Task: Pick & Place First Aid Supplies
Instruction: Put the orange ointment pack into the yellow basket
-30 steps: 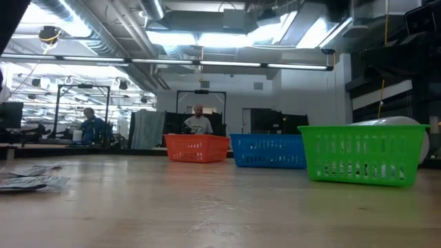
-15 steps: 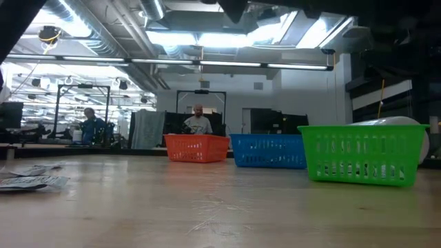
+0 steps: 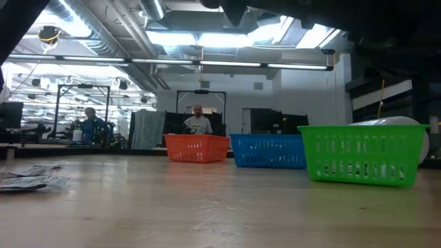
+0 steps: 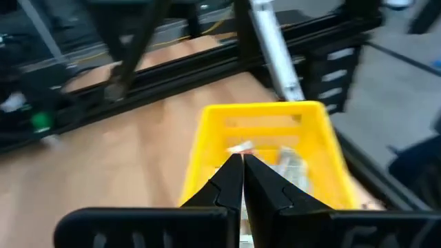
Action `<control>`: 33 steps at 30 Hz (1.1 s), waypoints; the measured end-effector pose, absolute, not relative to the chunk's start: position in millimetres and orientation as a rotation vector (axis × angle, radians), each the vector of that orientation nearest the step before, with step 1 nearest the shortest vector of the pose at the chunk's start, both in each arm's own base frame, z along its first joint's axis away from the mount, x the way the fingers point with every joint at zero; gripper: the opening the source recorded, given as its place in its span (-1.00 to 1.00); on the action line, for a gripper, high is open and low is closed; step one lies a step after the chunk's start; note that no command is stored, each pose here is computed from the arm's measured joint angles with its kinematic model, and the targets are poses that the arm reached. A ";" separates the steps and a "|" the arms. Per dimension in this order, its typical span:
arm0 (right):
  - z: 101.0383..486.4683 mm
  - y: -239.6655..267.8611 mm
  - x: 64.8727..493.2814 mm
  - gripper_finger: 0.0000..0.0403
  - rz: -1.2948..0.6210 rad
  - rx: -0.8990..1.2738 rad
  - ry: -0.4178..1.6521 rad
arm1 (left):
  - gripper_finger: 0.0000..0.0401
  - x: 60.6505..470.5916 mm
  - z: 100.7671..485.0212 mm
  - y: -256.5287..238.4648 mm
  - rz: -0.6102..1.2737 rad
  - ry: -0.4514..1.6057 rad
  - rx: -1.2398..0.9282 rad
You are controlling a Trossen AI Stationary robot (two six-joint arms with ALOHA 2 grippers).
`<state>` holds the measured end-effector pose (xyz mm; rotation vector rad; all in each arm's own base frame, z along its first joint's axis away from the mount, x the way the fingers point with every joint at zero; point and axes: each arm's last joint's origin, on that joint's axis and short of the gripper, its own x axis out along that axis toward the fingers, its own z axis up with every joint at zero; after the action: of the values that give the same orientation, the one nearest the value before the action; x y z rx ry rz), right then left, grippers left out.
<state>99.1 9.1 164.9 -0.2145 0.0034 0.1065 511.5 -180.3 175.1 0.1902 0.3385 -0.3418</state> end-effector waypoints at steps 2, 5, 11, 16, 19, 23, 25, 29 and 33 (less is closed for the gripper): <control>164.8 9.1 99.1 -0.87 0.107 -0.214 0.004 | -0.96 512.1 175.0 -178.2 -0.316 0.340 0.191; 164.9 9.1 99.1 -0.87 0.106 -0.214 0.003 | -0.95 512.1 174.3 -177.5 -0.308 0.348 0.193; 164.9 9.0 99.1 -0.87 0.106 -0.214 0.003 | -0.86 512.1 174.4 -177.4 -0.300 0.345 0.213; 164.9 9.1 99.1 -0.87 0.106 -0.214 0.003 | -0.77 506.1 186.3 -176.7 -0.302 0.376 0.304; 164.9 9.0 99.1 -0.87 0.106 -0.214 0.003 | -0.75 498.9 204.7 -176.9 -0.284 0.390 0.321; 164.9 9.1 99.1 -0.87 0.106 -0.214 0.003 | -0.75 491.4 221.3 -180.3 -0.309 0.386 0.328; 164.9 9.1 99.1 -0.87 0.106 -0.214 0.003 | -0.76 488.3 226.7 -182.9 -0.332 0.382 0.334; 164.9 9.0 99.1 -0.87 0.106 -0.214 0.003 | -0.76 483.0 229.5 -183.6 -0.343 0.428 0.341; 164.9 9.0 99.0 -0.87 0.106 -0.214 0.003 | -0.75 478.5 227.0 -180.7 -0.337 0.507 0.337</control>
<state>99.0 9.0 164.9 -0.2145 0.0030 0.1062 478.5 -180.7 227.0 0.3369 0.5065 -0.3370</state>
